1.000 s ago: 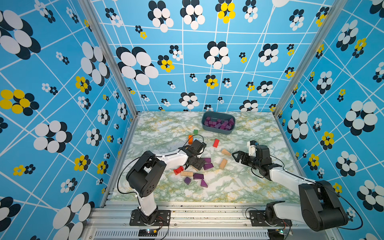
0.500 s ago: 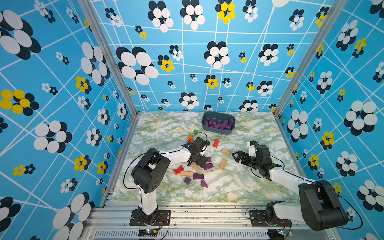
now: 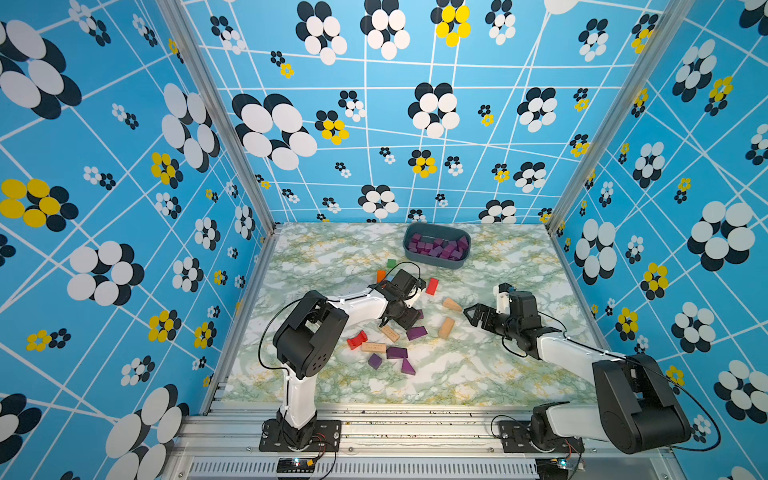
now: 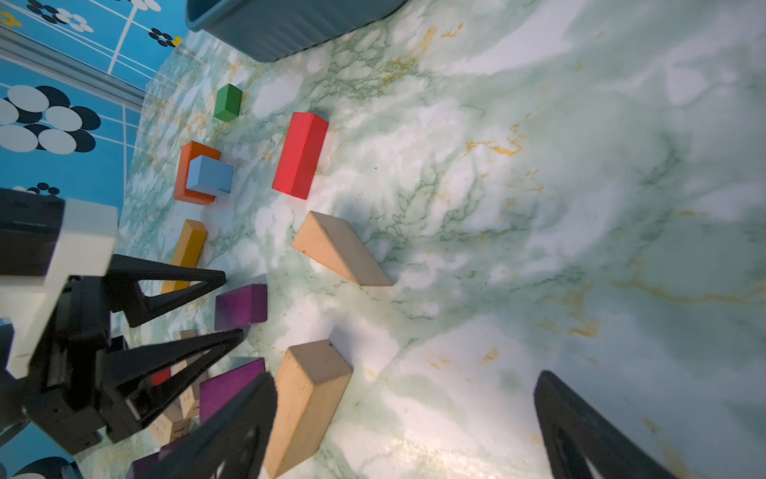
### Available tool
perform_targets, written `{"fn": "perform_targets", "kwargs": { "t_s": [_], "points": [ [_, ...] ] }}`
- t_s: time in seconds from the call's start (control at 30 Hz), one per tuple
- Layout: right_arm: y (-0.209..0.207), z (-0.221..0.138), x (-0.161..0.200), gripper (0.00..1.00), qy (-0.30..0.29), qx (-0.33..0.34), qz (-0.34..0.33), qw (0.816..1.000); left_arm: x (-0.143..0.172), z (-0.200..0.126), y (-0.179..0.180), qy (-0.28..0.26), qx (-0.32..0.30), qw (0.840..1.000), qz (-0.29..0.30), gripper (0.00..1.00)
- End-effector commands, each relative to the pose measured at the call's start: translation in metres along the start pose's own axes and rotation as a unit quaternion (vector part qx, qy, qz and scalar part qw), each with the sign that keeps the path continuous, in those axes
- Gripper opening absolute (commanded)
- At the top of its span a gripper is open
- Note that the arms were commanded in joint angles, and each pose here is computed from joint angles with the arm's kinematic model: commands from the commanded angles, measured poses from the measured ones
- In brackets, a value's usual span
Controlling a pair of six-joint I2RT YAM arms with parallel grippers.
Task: Pick purple bricks into the storage bin
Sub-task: Pick up the building block from the center of the board.
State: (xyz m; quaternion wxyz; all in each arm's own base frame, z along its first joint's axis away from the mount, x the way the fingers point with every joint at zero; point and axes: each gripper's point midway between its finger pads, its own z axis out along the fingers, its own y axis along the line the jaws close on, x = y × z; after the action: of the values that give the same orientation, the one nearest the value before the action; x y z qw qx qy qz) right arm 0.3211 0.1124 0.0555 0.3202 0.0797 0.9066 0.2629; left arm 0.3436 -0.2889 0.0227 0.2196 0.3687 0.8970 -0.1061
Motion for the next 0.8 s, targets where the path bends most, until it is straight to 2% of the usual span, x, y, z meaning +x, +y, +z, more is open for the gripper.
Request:
{"fn": "perform_targets", "kwargs": {
  "t_s": [0.0,0.13,0.27,0.77],
  "points": [
    [-0.002,0.001,0.002,0.99,0.006,0.010,0.005,1.000,0.002,0.005,-0.007,0.011,0.017,1.000,0.006,0.53],
    [-0.002,0.000,0.001,0.99,0.004,0.009,0.003,1.000,0.000,0.005,-0.009,0.006,0.022,1.000,0.005,0.38],
    [-0.002,0.000,0.002,0.99,0.005,0.009,0.005,1.000,-0.006,0.003,-0.011,-0.005,0.030,1.000,0.000,0.32],
    [-0.001,-0.001,0.002,0.99,0.004,0.008,0.006,1.000,-0.021,-0.006,-0.011,-0.031,0.029,0.999,-0.009,0.30]
  ]
}}
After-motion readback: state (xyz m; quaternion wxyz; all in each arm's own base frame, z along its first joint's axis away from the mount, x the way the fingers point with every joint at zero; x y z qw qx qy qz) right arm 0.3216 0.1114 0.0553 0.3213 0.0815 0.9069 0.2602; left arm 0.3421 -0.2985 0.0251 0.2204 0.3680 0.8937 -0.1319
